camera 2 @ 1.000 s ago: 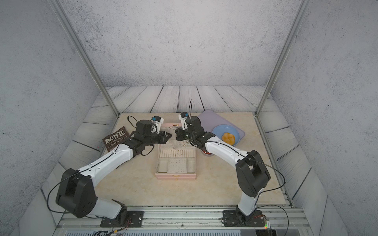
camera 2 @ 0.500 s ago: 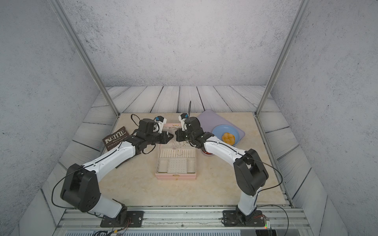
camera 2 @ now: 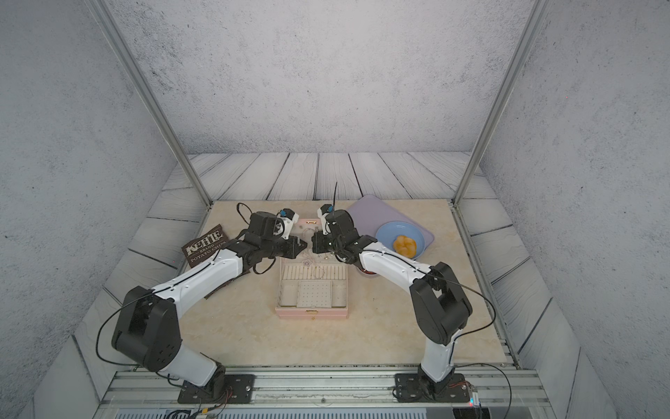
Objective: Put jewelry chain into jewelry box
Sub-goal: Hang the necklace on the jewelry box clasp, then close the fastener on the jewelry box.
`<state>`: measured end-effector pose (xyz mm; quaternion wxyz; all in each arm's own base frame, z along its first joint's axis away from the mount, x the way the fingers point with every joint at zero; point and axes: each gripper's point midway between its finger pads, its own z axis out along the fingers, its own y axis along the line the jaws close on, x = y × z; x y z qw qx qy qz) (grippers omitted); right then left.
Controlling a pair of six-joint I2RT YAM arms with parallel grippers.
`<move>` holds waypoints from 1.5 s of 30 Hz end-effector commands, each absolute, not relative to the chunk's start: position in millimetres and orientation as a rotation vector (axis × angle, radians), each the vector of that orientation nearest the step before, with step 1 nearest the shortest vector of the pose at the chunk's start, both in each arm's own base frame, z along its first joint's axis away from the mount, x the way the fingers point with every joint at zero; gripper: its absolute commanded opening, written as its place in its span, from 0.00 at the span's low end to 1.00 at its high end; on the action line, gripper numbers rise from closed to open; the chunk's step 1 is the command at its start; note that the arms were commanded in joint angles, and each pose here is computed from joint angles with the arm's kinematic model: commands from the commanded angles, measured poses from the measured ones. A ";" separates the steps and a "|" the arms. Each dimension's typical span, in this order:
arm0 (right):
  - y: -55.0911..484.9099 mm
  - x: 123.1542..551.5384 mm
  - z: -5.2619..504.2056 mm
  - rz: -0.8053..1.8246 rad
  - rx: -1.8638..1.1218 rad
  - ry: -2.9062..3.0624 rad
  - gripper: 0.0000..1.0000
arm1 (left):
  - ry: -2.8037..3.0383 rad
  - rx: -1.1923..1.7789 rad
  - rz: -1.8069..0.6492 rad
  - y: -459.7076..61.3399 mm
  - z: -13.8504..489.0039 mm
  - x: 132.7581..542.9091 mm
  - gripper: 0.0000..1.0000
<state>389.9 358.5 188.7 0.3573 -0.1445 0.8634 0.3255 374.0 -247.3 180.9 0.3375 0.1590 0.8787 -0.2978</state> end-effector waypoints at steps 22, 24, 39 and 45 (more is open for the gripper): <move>307.4 321.1 244.1 0.795 -0.587 2.074 0.64 | 2.192 0.353 -0.745 -231.0 197.2 365.8 0.49; 299.8 318.3 263.7 0.731 -0.670 1.991 0.71 | 2.145 0.370 -0.748 -227.0 203.9 356.2 0.53; 349.5 351.0 273.3 0.511 -1.552 1.591 0.94 | 2.017 0.400 -0.652 -197.9 194.8 320.7 0.59; 357.5 361.6 251.3 0.480 -1.729 1.585 0.85 | 2.016 0.409 -0.659 -199.6 193.9 321.0 0.59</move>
